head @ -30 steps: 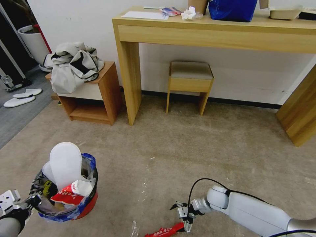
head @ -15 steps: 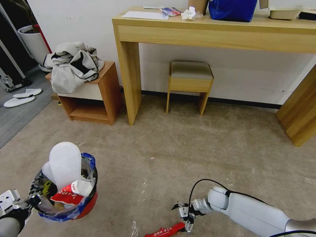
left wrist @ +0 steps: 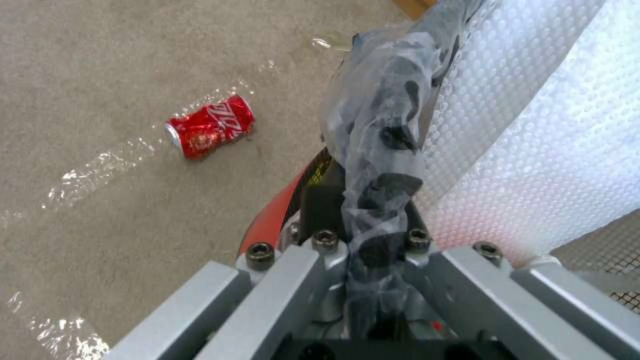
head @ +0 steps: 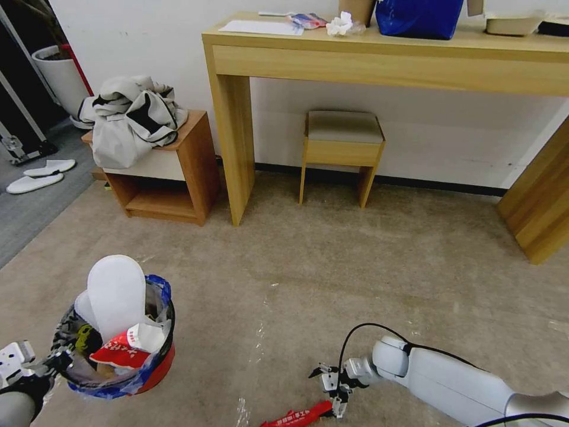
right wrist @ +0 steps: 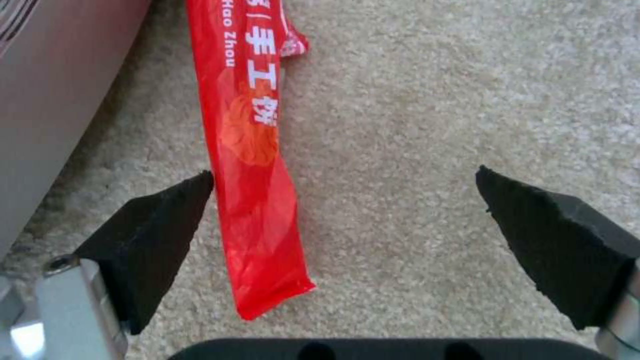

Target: Pick up the trash bin and place the garbage on the floor into it.

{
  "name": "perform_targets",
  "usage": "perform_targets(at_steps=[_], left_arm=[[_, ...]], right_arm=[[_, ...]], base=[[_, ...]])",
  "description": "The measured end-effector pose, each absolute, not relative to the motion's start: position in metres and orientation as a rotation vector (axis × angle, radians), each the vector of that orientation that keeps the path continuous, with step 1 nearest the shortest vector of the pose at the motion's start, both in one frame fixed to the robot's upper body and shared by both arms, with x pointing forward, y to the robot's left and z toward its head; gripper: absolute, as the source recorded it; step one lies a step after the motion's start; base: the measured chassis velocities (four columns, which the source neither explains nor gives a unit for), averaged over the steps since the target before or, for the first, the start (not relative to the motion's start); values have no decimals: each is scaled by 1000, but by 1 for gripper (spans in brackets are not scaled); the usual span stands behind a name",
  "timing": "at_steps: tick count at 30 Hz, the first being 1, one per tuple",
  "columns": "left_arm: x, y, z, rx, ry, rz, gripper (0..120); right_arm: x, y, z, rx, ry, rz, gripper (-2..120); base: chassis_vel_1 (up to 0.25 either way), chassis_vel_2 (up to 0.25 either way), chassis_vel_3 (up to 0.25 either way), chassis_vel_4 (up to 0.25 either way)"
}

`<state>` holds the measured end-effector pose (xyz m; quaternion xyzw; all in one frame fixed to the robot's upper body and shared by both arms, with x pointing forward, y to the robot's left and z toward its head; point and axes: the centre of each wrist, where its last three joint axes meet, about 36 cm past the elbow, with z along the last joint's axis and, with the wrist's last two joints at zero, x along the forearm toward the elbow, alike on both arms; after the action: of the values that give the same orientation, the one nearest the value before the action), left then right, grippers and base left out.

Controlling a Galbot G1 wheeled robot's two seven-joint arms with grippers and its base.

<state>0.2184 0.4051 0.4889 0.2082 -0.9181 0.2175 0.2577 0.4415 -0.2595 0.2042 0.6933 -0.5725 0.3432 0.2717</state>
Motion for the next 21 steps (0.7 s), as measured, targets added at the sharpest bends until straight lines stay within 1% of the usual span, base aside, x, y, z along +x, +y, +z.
perform_targets(at_steps=[21], left_arm=[[218,407,489,569,-2488,590,0]], right_arm=[[441,-257,194,1867,-1529,911,99]], base=[[0,0,0,0]])
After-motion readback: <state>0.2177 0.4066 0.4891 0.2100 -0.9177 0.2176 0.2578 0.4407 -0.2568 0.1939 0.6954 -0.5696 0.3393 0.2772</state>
